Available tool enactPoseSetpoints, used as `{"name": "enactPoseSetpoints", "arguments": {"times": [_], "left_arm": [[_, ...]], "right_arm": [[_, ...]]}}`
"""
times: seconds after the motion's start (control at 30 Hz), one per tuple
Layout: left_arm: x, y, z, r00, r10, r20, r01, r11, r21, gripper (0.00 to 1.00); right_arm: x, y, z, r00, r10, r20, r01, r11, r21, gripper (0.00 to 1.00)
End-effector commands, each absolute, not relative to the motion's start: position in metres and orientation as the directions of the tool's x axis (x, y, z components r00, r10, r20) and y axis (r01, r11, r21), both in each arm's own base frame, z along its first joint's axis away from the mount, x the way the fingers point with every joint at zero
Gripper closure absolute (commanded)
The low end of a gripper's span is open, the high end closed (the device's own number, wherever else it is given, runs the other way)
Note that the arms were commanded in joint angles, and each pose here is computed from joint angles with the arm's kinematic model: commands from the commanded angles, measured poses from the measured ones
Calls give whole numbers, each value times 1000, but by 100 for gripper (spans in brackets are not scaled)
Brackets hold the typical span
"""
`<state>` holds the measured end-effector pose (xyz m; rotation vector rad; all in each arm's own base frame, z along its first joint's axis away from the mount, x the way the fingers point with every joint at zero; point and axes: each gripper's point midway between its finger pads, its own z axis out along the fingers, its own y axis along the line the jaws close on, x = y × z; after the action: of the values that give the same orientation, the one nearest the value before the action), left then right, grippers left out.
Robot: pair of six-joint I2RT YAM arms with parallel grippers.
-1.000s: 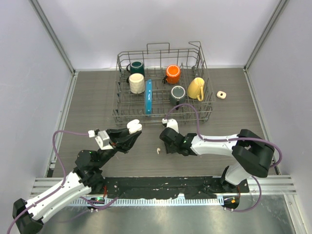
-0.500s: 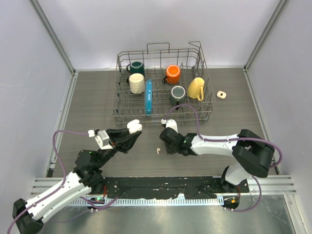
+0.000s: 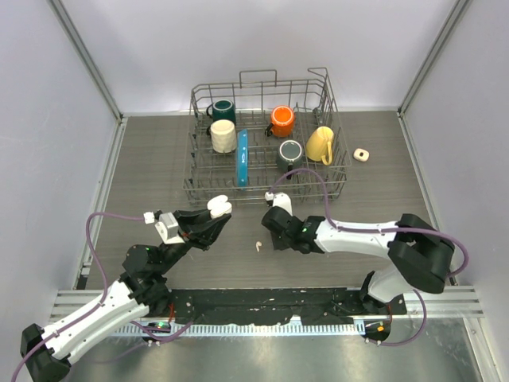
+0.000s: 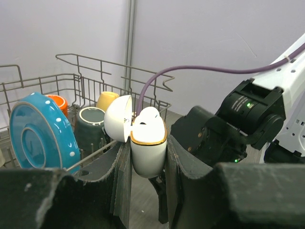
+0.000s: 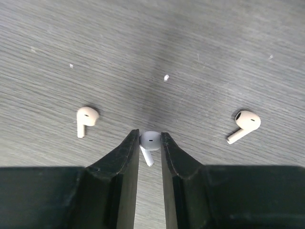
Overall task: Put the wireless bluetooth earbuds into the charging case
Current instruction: Pick up the earbud from the center of the board, then place the earbud in the charging case.
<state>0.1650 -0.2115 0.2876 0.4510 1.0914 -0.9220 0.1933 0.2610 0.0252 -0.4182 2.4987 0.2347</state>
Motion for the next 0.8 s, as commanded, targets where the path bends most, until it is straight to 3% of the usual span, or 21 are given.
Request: {"name": "enactPoseSetpoints", "arguments": {"times": [0.0, 0.3, 0.53, 0.77], "left_arm": [[165, -209, 297, 181, -435, -882, 815, 568, -112, 100], [170, -213, 298, 184, -442, -878, 812, 571, -118, 100], [172, -216, 301, 194, -451, -871, 815, 569, -113, 100], [174, -221, 301, 197, -447, -873, 819, 565, -104, 100]], "right_arm": [[212, 279, 91, -705, -60, -706, -294, 931, 215, 88], [216, 291, 197, -525, 279, -804, -278, 837, 472, 95], [207, 281, 285, -352, 565, -746, -302, 686, 662, 99], [194, 277, 353, -227, 664, -712, -425, 590, 686, 99]]}}
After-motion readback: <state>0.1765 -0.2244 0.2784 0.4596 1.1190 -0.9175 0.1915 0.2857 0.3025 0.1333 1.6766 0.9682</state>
